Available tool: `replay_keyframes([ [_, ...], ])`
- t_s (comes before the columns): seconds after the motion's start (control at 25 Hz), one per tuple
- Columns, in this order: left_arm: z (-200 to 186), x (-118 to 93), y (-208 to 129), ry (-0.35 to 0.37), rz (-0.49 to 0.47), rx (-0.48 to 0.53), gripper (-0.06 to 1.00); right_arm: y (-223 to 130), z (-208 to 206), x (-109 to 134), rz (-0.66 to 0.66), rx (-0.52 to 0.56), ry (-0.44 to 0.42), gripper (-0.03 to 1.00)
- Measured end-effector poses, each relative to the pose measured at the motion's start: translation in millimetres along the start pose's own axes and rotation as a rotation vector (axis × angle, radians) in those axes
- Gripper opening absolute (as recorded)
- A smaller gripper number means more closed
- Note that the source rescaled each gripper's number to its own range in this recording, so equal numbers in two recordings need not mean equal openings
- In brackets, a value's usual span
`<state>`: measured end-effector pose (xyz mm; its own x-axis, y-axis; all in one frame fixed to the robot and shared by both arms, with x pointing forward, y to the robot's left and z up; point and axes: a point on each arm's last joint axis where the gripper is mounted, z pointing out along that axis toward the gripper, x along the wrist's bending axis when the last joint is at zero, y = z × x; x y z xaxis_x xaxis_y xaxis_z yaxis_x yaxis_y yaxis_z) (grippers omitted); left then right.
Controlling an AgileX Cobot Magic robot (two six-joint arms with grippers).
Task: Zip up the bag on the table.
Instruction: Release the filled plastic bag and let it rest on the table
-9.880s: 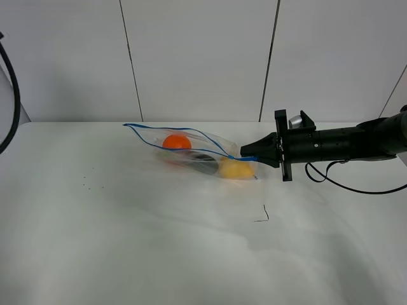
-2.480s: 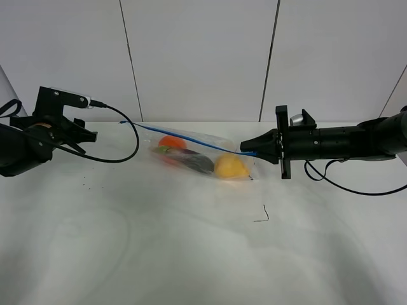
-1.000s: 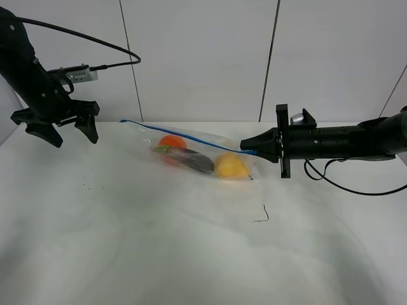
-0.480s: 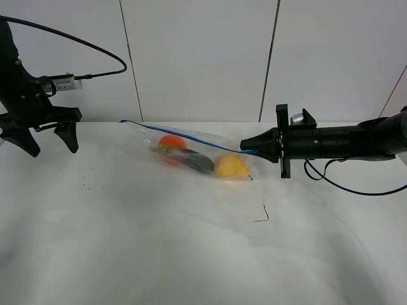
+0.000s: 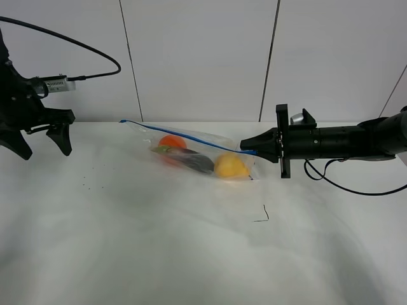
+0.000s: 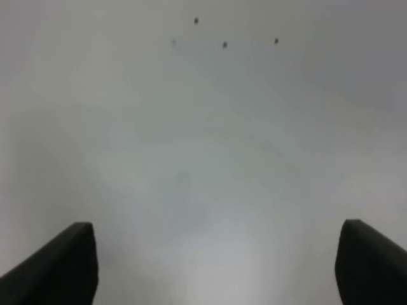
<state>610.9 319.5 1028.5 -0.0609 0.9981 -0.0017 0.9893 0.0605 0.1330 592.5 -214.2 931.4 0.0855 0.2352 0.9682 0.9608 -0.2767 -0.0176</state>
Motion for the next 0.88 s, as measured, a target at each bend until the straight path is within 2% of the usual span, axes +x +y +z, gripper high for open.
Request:
replay_keyframes([
  [0.28,-29.1,2.5,-53.0,0.020,0.008,-0.015,1.00,0.0,0.0,0.0,0.000,0.000,0.000,0.00],
  [0.52,-57.7,5.1,-125.0,0.039,0.014,-0.071,1.00,0.0,0.0,0.0,0.000,0.000,0.000,0.00],
  [0.64,-59.4,6.7,-162.6,0.051,0.019,-0.083,1.00,0.0,0.0,0.0,0.000,0.000,0.000,0.00],
  [0.76,-56.3,6.9,-198.4,0.049,0.018,-0.126,1.00,0.0,0.0,0.0,0.000,0.000,0.000,0.00],
  [0.88,-50.3,5.6,-230.2,0.029,0.013,-0.221,1.00,0.0,0.0,0.0,0.000,0.000,0.000,0.00],
])
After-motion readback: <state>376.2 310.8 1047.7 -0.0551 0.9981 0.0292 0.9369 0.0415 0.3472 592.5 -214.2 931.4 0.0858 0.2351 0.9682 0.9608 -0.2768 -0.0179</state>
